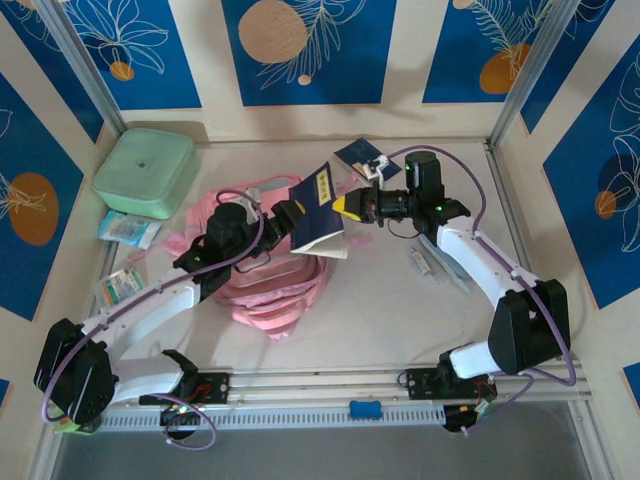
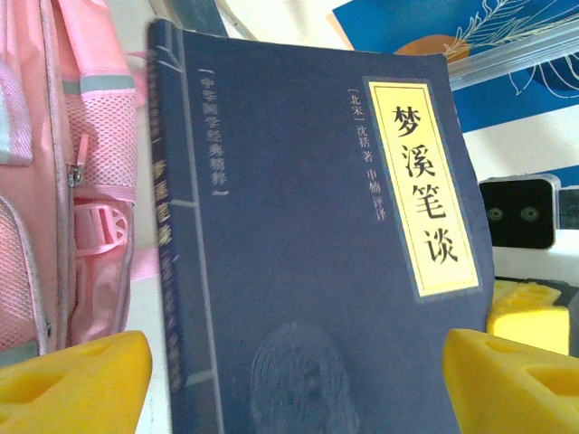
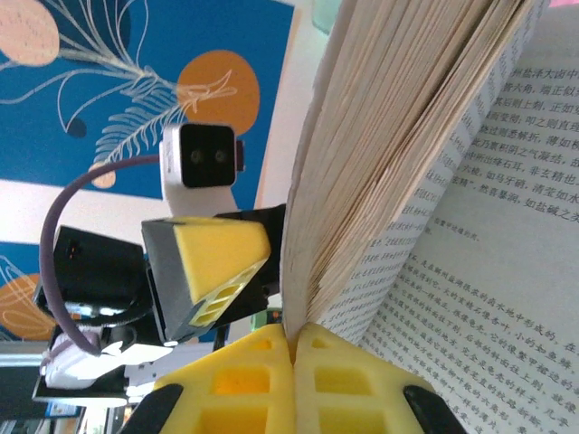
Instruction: Pack books, pencil case, and school supplies into a backpack
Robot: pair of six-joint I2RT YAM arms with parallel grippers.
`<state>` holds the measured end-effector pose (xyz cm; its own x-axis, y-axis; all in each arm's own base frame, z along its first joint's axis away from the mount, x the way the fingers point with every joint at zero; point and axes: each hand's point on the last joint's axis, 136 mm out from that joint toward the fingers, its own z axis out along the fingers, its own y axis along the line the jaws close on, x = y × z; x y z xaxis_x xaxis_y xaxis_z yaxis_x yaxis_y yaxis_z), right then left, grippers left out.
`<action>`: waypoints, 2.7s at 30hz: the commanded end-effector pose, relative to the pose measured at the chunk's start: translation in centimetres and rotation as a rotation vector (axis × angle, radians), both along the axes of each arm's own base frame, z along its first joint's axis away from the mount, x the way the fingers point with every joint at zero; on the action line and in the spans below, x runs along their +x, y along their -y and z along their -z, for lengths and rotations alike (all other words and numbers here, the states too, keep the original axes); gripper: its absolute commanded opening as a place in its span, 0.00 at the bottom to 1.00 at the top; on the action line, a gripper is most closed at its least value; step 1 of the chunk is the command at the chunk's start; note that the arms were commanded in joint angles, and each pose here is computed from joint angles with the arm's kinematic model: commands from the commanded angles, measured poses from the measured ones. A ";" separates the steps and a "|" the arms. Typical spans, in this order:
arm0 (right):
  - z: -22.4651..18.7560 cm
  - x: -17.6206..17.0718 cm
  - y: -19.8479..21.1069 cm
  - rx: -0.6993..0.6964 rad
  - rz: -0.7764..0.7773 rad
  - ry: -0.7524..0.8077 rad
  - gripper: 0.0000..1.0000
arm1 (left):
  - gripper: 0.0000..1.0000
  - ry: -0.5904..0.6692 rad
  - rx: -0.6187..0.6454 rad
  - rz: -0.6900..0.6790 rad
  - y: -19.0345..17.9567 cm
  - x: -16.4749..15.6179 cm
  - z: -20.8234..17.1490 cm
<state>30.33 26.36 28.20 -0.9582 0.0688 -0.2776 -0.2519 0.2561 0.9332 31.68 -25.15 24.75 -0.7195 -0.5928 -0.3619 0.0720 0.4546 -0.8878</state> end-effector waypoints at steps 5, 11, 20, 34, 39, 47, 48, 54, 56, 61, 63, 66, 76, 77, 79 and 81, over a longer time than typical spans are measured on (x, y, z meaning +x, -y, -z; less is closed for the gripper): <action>0.6 -0.5 -0.8 0.021 -0.055 0.018 0.00 | 0.71 0.120 -0.085 0.043 0.7 0.2 -4.0; 1.4 -0.5 -0.2 0.006 -0.071 0.017 0.00 | 0.58 0.121 -0.111 0.047 0.6 -0.2 -4.2; 1.7 -1.0 -0.4 0.046 -0.126 0.017 0.00 | 0.51 0.098 -0.144 0.007 0.0 -0.5 -4.9; -4.7 -3.4 -1.2 0.173 -0.193 0.179 0.00 | 0.54 -0.027 -0.118 -0.082 -1.0 -0.5 -2.4; -3.9 -3.7 -1.6 0.154 -0.208 0.169 0.00 | 0.56 0.006 -0.170 -0.074 -0.7 -0.4 -3.2; 0.0 -1.8 -0.8 0.107 -0.161 0.080 0.00 | 0.44 0.048 -0.165 -0.066 -0.9 -0.7 -4.5; 0.2 -1.7 -0.7 0.102 -0.158 0.075 0.00 | 0.41 0.051 -0.160 -0.065 -0.9 -0.8 -4.6; 0.8 -1.5 -0.5 0.060 -0.143 0.075 0.00 | 0.30 0.067 -0.142 -0.055 -0.8 -0.8 -4.9; 1.0 -1.5 -0.4 0.056 -0.143 0.071 0.00 | 0.21 0.069 -0.142 -0.046 -0.7 -0.8 -5.0; 1.4 -1.4 -0.2 0.020 -0.125 0.068 0.03 | 0.09 0.085 -0.135 -0.031 -0.5 -0.8 -5.3; 1.6 -1.5 0.0 0.000 -0.121 0.063 0.14 | 0.00 0.099 -0.128 -0.019 -0.3 -0.9 -5.8; 2.3 -1.4 0.7 -0.029 -0.092 0.025 0.46 | 0.00 0.128 -0.128 0.010 0.1 -1.1 -6.9; 2.2 -2.2 -0.8 0.059 -0.164 -0.099 0.92 | 0.00 0.197 -0.137 0.095 1.9 -1.5 -9.0; 1.6 -2.5 -0.9 0.090 -0.181 -0.096 0.92 | 0.00 0.188 -0.112 0.081 1.6 -1.4 -8.6; 0.3 -3.1 -1.1 0.136 -0.209 -0.072 0.92 | 0.00 0.181 -0.078 0.056 1.1 -1.1 -8.0; -0.1 -3.5 -1.2 0.145 -0.220 -0.074 0.89 | 0.00 0.179 -0.057 0.050 0.9 -1.0 -7.5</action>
<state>28.22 27.36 25.98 -0.9796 -0.0640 -0.1905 -0.1981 0.1469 0.9691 30.54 -26.21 29.99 -0.7121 -0.5794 -0.3964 0.1872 0.3875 -0.9027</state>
